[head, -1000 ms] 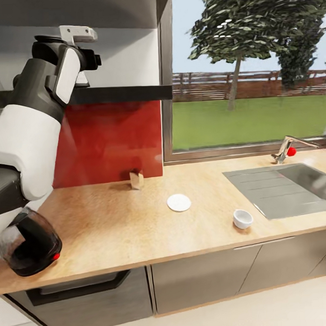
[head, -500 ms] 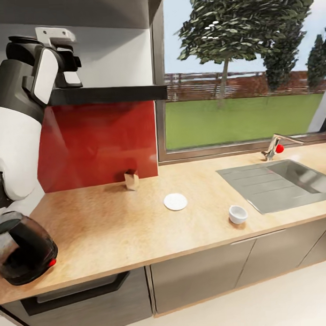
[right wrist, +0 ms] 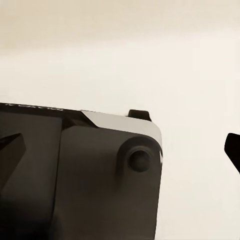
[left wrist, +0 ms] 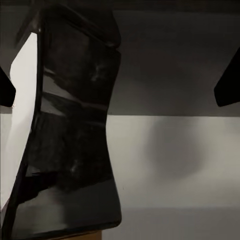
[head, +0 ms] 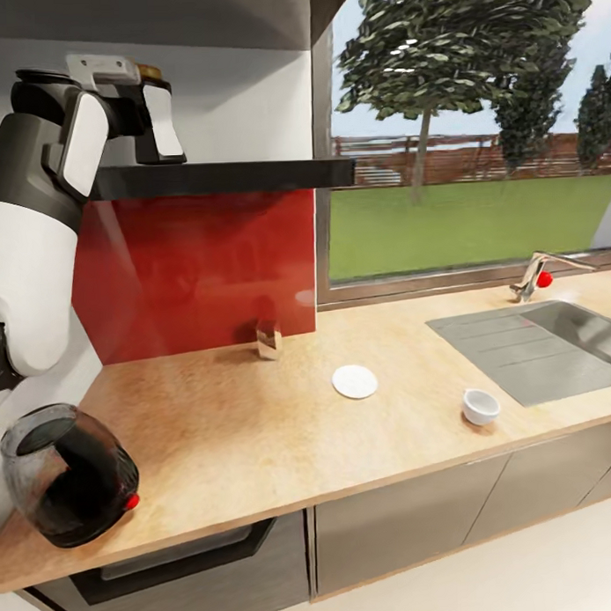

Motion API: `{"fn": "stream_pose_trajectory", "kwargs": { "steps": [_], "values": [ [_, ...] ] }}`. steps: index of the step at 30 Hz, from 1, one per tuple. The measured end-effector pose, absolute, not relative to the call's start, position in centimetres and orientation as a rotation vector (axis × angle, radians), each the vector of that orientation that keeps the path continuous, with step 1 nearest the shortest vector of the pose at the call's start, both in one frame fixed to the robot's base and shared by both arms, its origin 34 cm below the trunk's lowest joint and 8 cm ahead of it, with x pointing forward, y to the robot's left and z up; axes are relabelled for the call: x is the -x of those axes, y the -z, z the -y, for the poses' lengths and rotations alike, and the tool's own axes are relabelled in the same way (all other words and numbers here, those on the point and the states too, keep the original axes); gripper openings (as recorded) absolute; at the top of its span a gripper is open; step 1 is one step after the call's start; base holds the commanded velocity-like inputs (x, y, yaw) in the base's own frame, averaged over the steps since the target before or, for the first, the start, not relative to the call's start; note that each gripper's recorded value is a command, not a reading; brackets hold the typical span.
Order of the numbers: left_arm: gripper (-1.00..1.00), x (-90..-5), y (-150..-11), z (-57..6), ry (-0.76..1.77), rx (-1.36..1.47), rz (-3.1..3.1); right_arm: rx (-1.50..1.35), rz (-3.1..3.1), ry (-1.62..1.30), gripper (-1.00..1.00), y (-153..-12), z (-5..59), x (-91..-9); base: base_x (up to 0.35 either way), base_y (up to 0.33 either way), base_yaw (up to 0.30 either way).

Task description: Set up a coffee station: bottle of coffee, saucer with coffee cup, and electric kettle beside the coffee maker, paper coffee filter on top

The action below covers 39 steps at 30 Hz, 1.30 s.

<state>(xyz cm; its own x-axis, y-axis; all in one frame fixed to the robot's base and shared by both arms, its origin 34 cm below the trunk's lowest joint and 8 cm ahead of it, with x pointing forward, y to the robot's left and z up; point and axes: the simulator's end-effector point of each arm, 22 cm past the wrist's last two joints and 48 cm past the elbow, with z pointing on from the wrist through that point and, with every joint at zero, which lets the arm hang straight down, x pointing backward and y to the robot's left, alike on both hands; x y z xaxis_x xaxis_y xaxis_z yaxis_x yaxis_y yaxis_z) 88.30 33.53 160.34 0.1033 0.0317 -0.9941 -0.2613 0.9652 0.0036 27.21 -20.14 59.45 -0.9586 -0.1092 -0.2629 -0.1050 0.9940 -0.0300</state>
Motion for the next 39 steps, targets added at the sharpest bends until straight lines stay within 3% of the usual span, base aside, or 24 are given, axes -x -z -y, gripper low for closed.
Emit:
{"fn": "stream_pose_trajectory", "kwargs": {
  "steps": [6, 39],
  "values": [
    [1.0, -88.6, -159.3, -33.4, -0.217, 0.188, -1.468, 0.156, -2.87, 0.023, 1.0, -59.5, 20.1, -27.2, 0.055, 0.004, -0.175],
    [1.0, -88.8, -158.5, -33.8, -0.208, 0.199, -1.48, 0.16, -2.875, 0.025, 1.0, -59.4, 20.2, -27.0, 0.08, 0.014, -0.002]
  ]
}}
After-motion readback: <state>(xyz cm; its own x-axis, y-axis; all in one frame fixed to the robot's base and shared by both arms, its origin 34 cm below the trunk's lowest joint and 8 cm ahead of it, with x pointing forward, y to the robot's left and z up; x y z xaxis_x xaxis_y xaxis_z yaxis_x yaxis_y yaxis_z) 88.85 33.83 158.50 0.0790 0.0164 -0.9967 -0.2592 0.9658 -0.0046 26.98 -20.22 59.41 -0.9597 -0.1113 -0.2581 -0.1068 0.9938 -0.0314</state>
